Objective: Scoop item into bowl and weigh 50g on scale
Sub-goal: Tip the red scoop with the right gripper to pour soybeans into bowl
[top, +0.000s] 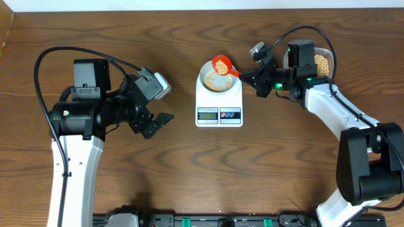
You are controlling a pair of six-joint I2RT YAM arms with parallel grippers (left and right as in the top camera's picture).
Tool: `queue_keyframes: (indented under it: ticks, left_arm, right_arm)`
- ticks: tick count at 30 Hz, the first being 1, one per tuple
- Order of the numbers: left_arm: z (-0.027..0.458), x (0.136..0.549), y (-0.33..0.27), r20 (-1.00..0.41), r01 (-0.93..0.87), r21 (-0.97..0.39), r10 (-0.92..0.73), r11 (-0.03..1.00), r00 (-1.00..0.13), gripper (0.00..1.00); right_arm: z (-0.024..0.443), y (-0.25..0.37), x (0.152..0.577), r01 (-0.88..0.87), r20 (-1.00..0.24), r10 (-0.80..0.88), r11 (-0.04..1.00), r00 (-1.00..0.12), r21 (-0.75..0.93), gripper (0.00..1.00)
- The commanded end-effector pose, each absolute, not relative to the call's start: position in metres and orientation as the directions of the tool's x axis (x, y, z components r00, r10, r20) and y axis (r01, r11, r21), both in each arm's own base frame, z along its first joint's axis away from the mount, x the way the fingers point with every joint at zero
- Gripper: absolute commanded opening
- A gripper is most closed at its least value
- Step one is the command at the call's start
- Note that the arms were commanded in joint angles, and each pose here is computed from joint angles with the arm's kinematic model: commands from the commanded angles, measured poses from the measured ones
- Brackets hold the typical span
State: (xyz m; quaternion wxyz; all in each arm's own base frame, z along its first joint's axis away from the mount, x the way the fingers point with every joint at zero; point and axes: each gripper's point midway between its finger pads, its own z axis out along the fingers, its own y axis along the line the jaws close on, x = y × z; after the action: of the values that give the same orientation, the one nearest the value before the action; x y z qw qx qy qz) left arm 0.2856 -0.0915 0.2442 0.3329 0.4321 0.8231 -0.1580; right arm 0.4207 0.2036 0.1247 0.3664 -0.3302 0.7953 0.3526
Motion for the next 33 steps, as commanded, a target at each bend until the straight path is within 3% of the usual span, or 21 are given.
queue_keyframes:
  ticks: [1,22,26,33]
  left_arm:
    - [0.248,0.289,-0.09,-0.686,0.809,0.032,0.601,0.587,-0.41,0.96]
    - [0.248,0.289,-0.09,-0.686,0.809,0.032,0.602,0.587,-0.409,0.96]
    - [0.248,0.289,-0.09,-0.686,0.809,0.033,0.601,0.587,-0.409,0.96]
    - [0.248,0.289,-0.09,-0.686,0.809,0.032,0.602,0.587,-0.409,0.96]
  right_arm:
    - [0.127,0.208,0.42,-0.805,-0.828,-0.276,0.511,-0.488,0.303,0.01]
    - [0.132,0.208,0.422,-0.809,-0.838,-0.282,0.519,-0.467,0.276,0.01]
    - [0.121,0.198,0.428,-0.771,-0.812,-0.306,0.586,-0.497,0.251,0.01]
    - [0.132,0.198,0.427,-0.782,-0.828,-0.308,0.581,-0.468,0.226,0.01]
